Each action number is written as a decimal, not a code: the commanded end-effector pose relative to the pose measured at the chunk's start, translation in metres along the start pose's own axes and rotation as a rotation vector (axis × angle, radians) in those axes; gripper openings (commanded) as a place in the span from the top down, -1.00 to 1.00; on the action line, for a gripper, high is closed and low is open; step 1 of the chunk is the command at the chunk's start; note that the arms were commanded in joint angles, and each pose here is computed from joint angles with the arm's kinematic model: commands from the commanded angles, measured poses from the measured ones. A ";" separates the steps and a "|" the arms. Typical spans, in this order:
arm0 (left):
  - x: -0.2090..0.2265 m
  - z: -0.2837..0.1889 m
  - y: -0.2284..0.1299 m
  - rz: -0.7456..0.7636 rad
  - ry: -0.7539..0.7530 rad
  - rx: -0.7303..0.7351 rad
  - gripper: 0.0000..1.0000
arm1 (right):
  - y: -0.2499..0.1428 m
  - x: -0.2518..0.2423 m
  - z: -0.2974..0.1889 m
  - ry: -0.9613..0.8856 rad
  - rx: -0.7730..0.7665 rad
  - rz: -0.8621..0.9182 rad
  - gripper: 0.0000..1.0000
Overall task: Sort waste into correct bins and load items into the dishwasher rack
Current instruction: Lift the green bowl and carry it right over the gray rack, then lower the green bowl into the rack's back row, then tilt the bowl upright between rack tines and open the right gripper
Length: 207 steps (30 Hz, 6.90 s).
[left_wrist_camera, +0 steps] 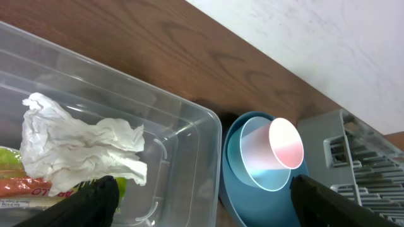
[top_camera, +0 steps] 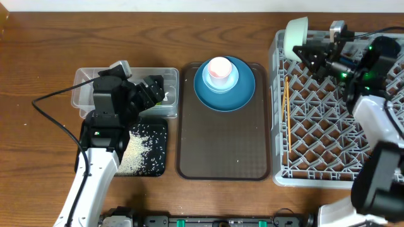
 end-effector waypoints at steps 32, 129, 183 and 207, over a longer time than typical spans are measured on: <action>0.000 -0.001 0.001 0.014 0.005 -0.005 -0.79 | -0.037 -0.055 0.003 0.056 0.024 0.137 0.97; 0.001 0.001 0.000 0.013 0.007 0.000 -0.79 | -0.069 -0.063 -0.073 -1.223 0.099 0.340 0.98; 0.001 0.001 -0.001 0.013 0.007 0.001 -0.79 | -0.072 -0.142 -0.073 -1.293 0.095 0.166 0.98; 0.002 0.001 0.000 0.012 0.008 0.000 -0.79 | -0.066 -0.027 -0.037 -0.959 0.170 0.278 0.58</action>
Point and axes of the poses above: each gripper's point midway between its finger pads, its own z axis out along the fingers, its own x axis along the line the jaws close on, y = z × x, the point moved 2 cm from there along -z, back along the fingers, and after that the axes turned 14 degrees about z, right-handed, at the moved point
